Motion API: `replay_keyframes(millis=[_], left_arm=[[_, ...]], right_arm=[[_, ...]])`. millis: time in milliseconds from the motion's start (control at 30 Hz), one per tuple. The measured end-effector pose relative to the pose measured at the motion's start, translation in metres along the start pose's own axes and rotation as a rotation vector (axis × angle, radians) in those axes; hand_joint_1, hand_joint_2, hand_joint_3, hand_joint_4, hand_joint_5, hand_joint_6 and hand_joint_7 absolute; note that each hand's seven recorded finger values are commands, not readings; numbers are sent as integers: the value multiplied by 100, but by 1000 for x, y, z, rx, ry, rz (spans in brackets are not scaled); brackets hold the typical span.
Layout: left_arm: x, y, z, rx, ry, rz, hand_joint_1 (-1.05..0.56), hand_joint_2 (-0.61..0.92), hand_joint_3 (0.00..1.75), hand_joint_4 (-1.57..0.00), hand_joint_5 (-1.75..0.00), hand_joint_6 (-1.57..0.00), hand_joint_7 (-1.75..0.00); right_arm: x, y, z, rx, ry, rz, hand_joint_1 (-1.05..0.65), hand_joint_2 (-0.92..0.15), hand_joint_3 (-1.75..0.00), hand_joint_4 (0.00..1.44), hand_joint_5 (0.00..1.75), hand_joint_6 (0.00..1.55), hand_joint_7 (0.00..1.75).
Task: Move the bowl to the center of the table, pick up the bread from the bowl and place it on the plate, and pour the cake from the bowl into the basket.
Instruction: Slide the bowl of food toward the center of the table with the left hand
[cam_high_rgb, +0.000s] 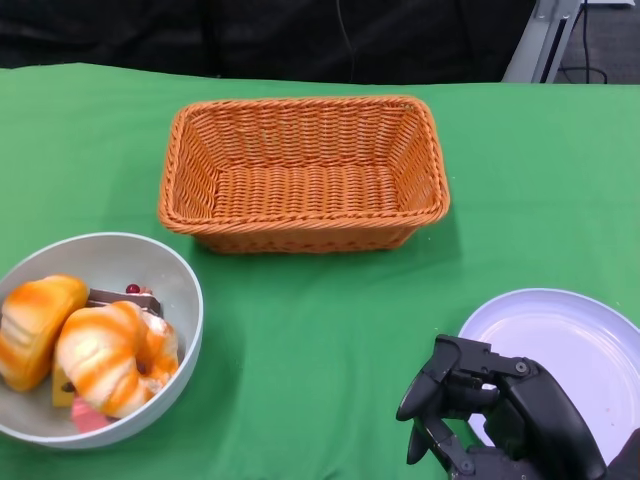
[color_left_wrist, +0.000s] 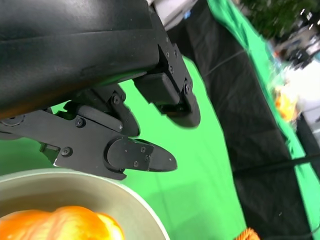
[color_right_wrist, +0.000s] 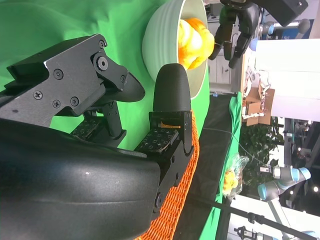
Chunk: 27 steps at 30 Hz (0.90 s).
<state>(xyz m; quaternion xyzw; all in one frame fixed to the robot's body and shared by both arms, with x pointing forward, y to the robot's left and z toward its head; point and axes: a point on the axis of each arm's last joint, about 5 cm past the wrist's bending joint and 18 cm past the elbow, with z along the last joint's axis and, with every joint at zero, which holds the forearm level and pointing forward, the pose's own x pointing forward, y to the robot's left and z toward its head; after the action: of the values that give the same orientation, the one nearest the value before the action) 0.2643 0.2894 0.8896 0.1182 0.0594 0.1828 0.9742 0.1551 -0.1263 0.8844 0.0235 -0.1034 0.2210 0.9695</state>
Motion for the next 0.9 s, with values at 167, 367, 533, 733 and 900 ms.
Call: replay_keyframes(millis=[167,367,533,733,900], left_arm=[[1,0,-2,49,51,-32,-69,92,30,-39,0,-47,0],[1,2,-2,64,85,-63,-73,92,36,-28,0,-36,0],[5,8,-2,-47,243,-356,-80,92,54,-5,0,-7,0],[6,7,3,-86,274,-432,-80,92,55,-2,0,-4,0],[7,6,5,-85,270,-434,-80,92,56,-2,0,-4,0]], right_arm=[[0,0,0,7,-2,7,-2,-62,-101,86,132,76,121],[0,0,0,3,0,6,-2,-62,-101,86,132,76,121],[0,0,0,3,-1,-1,-1,-62,-102,86,132,77,120],[0,1,0,4,0,-6,-1,-61,-103,86,132,77,120],[0,1,0,3,-1,-7,-1,-61,-103,86,132,77,119]])
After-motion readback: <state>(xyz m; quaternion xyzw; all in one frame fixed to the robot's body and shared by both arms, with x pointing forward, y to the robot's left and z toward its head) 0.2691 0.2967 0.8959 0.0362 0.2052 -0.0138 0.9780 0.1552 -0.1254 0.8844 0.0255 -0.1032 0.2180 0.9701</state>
